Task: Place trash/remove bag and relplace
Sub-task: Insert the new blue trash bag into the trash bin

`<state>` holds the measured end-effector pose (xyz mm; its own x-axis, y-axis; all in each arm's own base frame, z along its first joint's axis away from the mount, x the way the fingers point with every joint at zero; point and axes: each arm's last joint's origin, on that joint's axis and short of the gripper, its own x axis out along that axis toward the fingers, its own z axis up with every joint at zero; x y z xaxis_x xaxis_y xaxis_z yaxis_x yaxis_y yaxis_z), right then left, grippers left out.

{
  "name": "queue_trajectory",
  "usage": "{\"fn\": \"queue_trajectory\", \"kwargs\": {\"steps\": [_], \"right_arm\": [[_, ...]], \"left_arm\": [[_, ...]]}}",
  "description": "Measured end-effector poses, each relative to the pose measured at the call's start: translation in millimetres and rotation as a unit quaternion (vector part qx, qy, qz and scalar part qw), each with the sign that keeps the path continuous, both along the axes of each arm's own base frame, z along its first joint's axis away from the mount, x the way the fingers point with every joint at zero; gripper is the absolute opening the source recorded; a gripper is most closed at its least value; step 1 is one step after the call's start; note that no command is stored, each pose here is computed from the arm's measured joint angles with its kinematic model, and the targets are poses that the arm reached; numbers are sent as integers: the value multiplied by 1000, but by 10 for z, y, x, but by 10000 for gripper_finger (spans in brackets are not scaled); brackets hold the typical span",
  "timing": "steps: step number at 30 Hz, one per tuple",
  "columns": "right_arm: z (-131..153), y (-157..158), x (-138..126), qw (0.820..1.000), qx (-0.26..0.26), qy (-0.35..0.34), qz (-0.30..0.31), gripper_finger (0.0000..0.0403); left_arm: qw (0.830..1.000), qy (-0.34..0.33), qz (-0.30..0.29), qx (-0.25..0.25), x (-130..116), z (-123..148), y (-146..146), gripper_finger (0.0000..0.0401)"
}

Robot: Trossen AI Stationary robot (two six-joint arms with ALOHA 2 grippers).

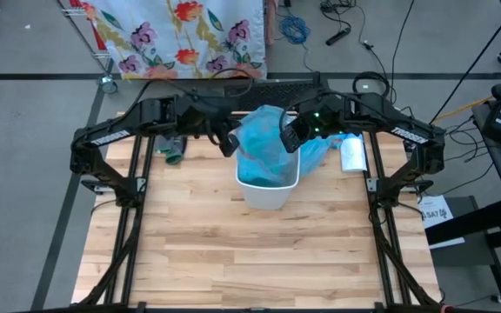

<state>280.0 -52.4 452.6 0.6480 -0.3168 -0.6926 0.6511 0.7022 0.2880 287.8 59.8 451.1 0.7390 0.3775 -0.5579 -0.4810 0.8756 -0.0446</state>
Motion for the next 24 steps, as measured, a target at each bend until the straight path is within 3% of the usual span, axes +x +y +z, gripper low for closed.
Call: {"fn": "queue_trajectory", "kwargs": {"steps": [5,9,17,24], "right_arm": [[-81,-109,-124,997,9,60,-57,0],[-92,-196,-161,995,13,69,-73,0],[-157,-375,-237,989,34,105,-100,0],[-518,-541,-177,977,59,173,-108,0]], "left_arm": [[1000,25,16,5,-45,-35,124,1],[999,42,33,2,-74,-71,227,1],[993,108,39,-20,87,-330,429,0],[985,166,39,-34,254,-589,575,0]]}}
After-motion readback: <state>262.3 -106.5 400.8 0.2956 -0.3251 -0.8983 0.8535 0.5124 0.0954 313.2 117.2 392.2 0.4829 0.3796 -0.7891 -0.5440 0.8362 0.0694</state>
